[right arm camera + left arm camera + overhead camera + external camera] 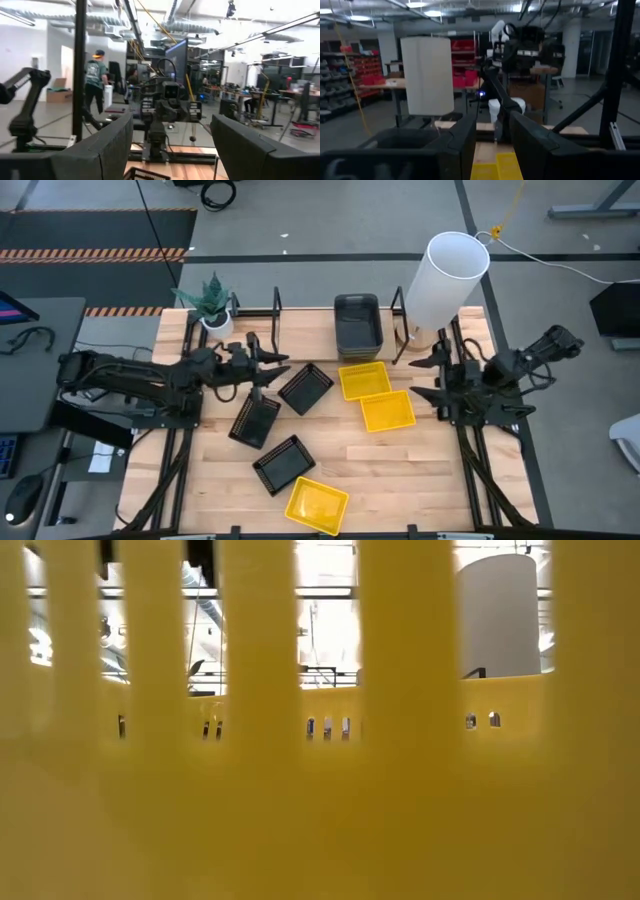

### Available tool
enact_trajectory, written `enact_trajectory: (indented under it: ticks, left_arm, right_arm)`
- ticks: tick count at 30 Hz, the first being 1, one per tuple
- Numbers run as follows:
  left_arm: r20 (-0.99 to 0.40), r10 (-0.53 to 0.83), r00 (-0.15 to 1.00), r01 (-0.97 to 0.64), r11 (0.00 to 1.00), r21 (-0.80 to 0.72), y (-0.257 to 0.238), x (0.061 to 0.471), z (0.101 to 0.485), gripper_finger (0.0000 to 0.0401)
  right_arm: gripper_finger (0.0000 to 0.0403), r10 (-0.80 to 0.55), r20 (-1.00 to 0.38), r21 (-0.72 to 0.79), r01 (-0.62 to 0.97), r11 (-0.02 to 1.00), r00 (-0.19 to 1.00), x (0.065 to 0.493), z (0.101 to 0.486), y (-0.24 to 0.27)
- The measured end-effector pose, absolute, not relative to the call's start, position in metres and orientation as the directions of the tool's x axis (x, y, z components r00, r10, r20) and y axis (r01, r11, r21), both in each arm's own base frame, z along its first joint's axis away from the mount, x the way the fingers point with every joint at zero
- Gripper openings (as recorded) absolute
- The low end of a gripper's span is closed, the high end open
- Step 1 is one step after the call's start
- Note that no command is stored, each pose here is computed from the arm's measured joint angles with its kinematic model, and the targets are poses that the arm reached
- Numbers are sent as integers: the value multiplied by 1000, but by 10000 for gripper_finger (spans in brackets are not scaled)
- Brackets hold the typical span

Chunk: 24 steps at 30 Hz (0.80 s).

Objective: Stack baskets on shelf by color
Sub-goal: Stack the left yellow bin on the bottom right yellow bin

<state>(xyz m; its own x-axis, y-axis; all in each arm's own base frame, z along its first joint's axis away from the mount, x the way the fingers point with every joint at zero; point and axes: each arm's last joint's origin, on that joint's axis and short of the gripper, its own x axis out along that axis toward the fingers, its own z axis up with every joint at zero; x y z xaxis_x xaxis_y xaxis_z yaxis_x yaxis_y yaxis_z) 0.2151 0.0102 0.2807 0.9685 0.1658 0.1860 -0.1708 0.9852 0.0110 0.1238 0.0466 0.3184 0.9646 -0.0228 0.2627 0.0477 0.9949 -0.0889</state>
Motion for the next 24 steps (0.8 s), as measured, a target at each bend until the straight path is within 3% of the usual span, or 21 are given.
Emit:
enact_trajectory:
  ticks: [11,18,24]
  left_arm:
    - [272,164,948,-130,982,-139,9,180,231,125]
    - [300,145,943,-61,960,-273,5,156,194,125]
    - [312,143,939,-44,952,-304,-5,149,188,122]
  right_arm:
    - [270,-132,89,55,127,990,987,176,288,48]
    - [270,-101,14,131,98,987,995,189,274,56]
    - [266,-40,-4,154,40,987,999,189,271,68]
